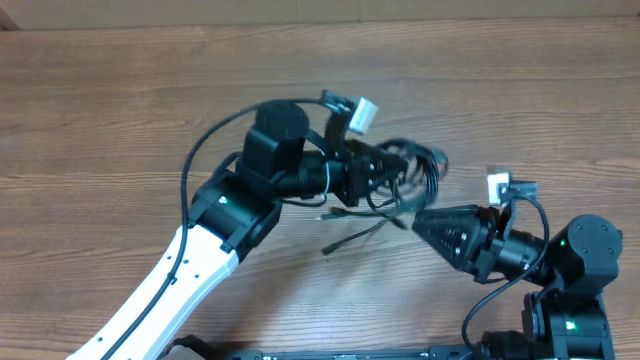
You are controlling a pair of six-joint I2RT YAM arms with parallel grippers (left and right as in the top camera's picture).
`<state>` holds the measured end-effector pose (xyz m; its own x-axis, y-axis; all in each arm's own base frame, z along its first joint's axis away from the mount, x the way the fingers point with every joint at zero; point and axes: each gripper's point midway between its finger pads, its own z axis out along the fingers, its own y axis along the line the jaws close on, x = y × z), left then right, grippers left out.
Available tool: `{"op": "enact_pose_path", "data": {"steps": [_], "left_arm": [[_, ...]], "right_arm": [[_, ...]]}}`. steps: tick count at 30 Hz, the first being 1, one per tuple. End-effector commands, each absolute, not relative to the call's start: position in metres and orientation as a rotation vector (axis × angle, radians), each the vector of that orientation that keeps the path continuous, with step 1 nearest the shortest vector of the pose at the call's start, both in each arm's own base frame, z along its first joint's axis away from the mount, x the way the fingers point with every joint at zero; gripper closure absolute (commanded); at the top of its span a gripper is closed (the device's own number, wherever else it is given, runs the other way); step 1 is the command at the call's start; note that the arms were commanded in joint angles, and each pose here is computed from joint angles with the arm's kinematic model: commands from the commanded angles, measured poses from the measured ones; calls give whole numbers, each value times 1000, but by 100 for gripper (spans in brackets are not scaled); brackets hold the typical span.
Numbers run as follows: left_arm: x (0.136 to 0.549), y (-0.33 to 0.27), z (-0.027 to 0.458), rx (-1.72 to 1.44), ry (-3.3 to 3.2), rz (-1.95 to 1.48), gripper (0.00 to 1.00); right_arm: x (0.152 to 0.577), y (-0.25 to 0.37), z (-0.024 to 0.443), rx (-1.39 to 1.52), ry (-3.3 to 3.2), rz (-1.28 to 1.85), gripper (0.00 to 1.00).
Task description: Untangle cables
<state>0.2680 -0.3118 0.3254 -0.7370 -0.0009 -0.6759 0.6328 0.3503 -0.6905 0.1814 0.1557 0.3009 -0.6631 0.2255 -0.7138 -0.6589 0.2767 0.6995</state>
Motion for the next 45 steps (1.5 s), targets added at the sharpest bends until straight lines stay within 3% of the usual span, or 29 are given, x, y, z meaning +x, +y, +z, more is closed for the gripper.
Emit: {"op": "enact_pose_path", "data": {"steps": [1,3,7,18,32,40,45], "left_arm": [[264,-310,337,681,1932,-1372,96],[249,-313,338,829,1867,-1392,96],[227,-313,332,1029,1787,-1407,96],[191,-298,291,1264,1838,-1396,96],[176,-303,314,1333,1672,-1528,96],[182,-305,313,1320,1677,-1485,96],[196,-305,305,1226,1797,-1436,96]], "right_arm": [[173,158,305,-445,1779,1503,30],[173,158,304,-443,1781,1505,21],[175,157,304,-431,1783,1496,16],[178,156,297,-415,1799,1461,15],[161,162,302,-607,1719,1468,16],[142,166,310,-754,1649,1519,36],[139,166,312,-781,1632,1519,65]]}}
